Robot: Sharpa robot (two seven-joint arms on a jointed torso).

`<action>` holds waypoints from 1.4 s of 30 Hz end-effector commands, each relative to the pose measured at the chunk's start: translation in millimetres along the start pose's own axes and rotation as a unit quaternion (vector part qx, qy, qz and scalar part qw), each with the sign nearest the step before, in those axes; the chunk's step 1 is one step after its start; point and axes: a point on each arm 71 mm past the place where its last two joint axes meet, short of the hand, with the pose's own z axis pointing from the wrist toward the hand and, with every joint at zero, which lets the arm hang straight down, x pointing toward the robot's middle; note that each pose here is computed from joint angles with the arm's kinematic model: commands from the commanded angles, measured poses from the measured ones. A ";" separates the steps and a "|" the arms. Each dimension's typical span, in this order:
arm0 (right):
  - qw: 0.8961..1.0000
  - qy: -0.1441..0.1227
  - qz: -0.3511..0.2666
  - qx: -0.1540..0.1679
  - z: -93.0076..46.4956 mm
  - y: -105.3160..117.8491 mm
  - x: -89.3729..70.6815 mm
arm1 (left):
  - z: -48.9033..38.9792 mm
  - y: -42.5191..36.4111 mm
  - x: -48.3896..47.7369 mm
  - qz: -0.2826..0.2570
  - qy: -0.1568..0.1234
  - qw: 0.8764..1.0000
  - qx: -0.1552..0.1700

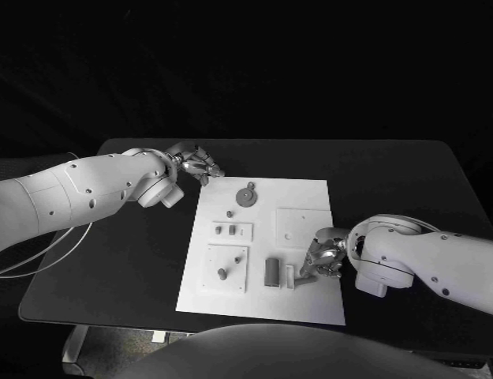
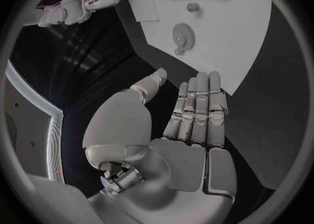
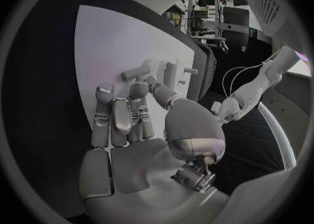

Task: Assemble the parts on the task board

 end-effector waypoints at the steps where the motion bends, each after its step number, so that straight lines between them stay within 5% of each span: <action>1: 1.000 0.002 -0.017 -0.001 1.0 0.6 0.3 | 0.2 -1.8 1.3 0.000 0.005 1.000 0.004; 8: 0.998 -0.016 -0.065 -0.008 0.3 5.4 0.0 | 0.2 -1.6 1.2 0.001 0.006 1.000 0.003; 12: 0.986 -0.068 -0.148 -0.025 -3.2 10.2 -4.2 | 0.0 -1.3 0.8 0.001 0.006 1.000 0.003; 22: 0.966 -0.130 -0.201 -0.095 -12.2 14.3 -9.3 | -0.6 -0.1 -0.3 0.001 0.005 1.000 0.002; 33: 0.936 -0.139 -0.291 -0.139 -16.5 27.5 -2.2 | -0.9 0.5 -0.9 0.001 0.005 1.000 0.001; 42: 0.925 -0.132 -0.326 -0.145 -16.8 32.2 1.9 | -1.0 0.7 -0.7 0.001 0.007 1.000 0.001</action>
